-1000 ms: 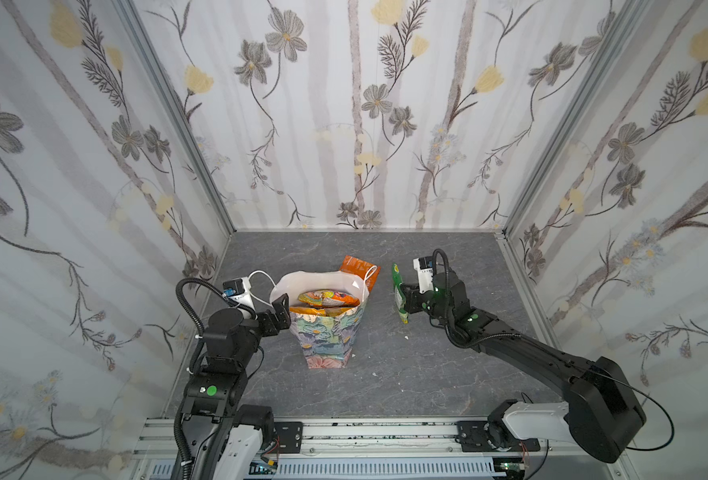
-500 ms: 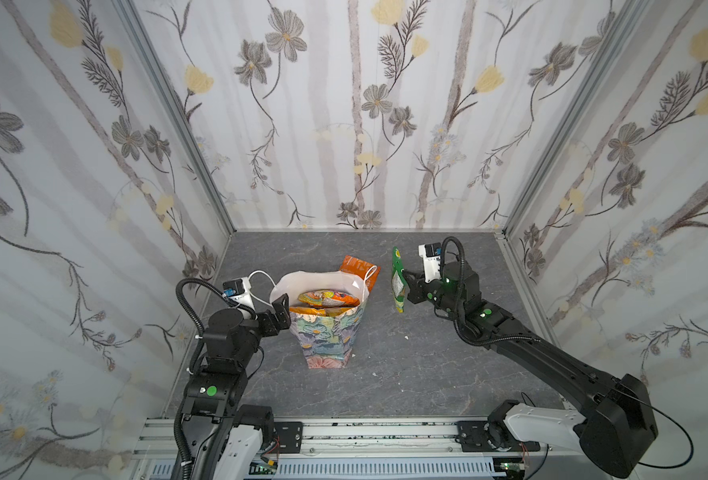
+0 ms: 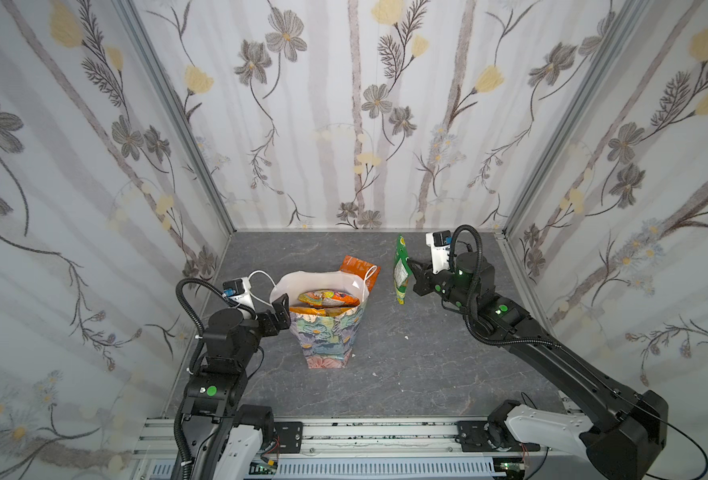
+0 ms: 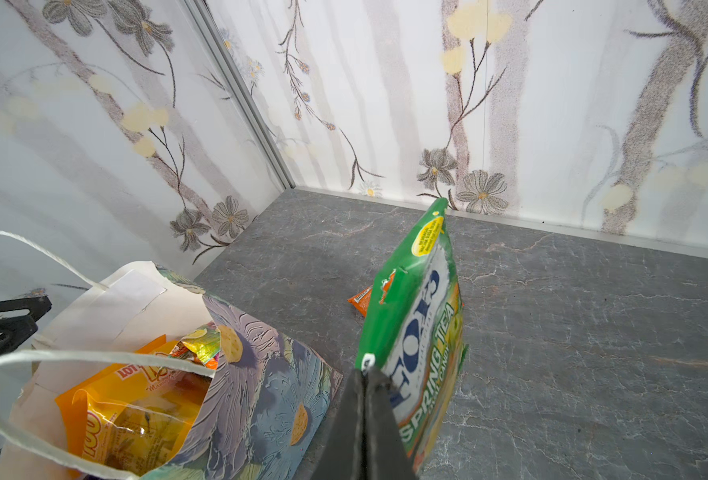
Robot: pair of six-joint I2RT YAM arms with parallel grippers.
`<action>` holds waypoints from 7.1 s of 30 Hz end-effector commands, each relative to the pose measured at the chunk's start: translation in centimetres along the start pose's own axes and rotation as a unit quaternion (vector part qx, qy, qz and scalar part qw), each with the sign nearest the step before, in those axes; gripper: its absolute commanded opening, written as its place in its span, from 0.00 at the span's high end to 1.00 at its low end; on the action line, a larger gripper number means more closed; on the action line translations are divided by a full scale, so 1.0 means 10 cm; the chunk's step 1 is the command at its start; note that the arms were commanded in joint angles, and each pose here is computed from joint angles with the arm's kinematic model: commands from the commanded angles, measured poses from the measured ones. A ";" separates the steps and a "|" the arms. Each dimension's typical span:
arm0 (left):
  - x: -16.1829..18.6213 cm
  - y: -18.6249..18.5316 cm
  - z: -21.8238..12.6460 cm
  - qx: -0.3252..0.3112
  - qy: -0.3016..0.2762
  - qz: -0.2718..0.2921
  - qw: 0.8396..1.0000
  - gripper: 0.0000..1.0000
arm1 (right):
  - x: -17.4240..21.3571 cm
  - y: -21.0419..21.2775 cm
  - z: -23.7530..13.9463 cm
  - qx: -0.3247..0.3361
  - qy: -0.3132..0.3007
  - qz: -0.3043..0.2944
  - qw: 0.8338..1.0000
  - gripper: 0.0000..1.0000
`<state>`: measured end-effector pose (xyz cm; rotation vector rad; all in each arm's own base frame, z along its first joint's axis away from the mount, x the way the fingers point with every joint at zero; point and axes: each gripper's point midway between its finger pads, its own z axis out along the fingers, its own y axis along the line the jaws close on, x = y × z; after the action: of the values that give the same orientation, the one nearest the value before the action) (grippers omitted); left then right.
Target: Place the snacks into the paper bag
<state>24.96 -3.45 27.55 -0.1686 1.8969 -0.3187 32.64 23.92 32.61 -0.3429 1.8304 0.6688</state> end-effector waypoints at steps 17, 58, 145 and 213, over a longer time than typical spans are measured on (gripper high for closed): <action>-0.05 -0.02 0.02 0.003 -0.009 0.002 1.000 0.00 | -0.98 0.46 -0.31 -0.077 -0.102 -0.004 0.992 1.00; -0.06 -0.01 0.01 0.001 -0.011 0.002 1.000 0.00 | -0.97 2.20 -0.08 -0.229 -0.057 -0.151 0.960 1.00; -0.08 0.01 -0.01 -0.004 -0.017 0.002 1.000 0.00 | 0.22 2.15 0.68 -0.166 0.070 -0.263 0.948 1.00; 0.70 -1.17 0.66 0.074 0.344 0.162 0.922 0.80 | 0.31 1.36 -0.07 -0.125 0.004 -0.128 0.984 1.00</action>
<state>28.60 -17.83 23.10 0.4020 2.5176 -0.3376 23.57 34.06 31.05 -0.7636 1.7743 0.6729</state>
